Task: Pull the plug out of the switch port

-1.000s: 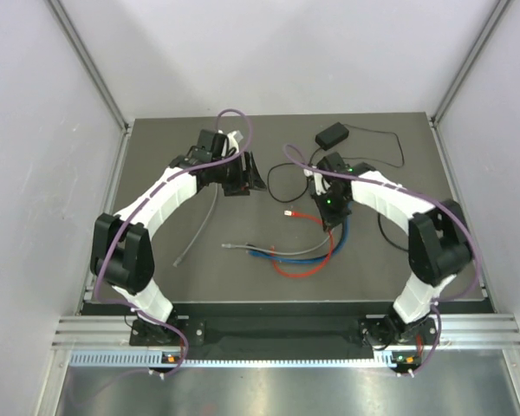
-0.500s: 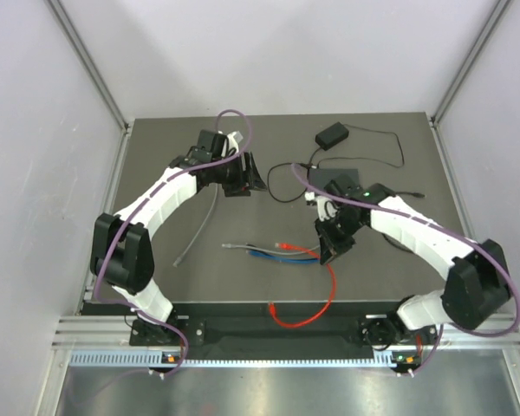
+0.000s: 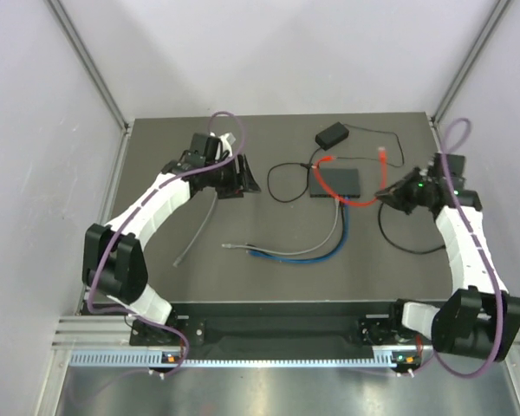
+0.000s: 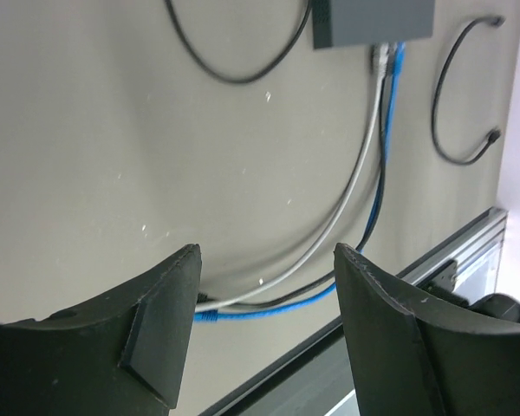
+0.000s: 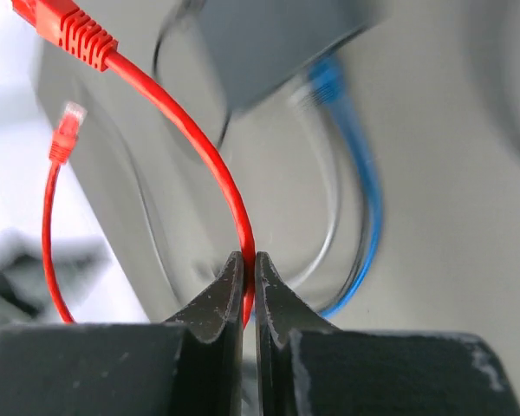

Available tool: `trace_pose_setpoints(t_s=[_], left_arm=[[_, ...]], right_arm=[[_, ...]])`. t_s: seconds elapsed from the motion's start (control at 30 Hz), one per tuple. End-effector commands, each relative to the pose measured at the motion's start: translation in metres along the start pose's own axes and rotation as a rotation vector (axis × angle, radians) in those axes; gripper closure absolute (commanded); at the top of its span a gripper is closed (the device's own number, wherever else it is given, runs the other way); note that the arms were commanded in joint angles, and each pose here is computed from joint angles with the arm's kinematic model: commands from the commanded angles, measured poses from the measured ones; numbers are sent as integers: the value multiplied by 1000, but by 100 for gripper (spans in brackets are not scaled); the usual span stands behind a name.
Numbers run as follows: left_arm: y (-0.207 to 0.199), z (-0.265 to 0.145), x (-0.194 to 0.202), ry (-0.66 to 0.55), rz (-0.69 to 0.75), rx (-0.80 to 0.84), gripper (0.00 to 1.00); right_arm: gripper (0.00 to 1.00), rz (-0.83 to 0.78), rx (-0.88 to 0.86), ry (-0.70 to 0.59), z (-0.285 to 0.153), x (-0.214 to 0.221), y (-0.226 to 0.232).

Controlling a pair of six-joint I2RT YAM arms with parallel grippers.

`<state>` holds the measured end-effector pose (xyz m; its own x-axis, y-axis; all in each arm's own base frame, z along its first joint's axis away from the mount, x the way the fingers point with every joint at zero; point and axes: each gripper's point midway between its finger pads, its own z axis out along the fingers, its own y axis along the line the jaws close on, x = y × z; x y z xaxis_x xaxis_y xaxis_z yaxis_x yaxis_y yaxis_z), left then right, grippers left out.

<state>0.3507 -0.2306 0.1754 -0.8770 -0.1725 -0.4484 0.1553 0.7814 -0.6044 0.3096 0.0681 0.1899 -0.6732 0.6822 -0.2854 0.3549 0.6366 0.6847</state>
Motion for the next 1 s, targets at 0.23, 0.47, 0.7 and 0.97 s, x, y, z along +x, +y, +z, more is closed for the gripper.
trace_pose_setpoints(t_s=[0.23,0.47,0.7,0.97], left_arm=[[15,-30,3,-19,166,-20,32],[34,-37,1,-4,119,40,32],[35,-30,0,25,88,102,32],[34,-23,0,59,67,117,32]], right_arm=[[100,412,279,-348,-29,-103,-86],[100,709,376,-588,-34,-105,-157],[100,720,498,-613,-16,-88,-195],[100,688,621,-597,1,-72,-217]])
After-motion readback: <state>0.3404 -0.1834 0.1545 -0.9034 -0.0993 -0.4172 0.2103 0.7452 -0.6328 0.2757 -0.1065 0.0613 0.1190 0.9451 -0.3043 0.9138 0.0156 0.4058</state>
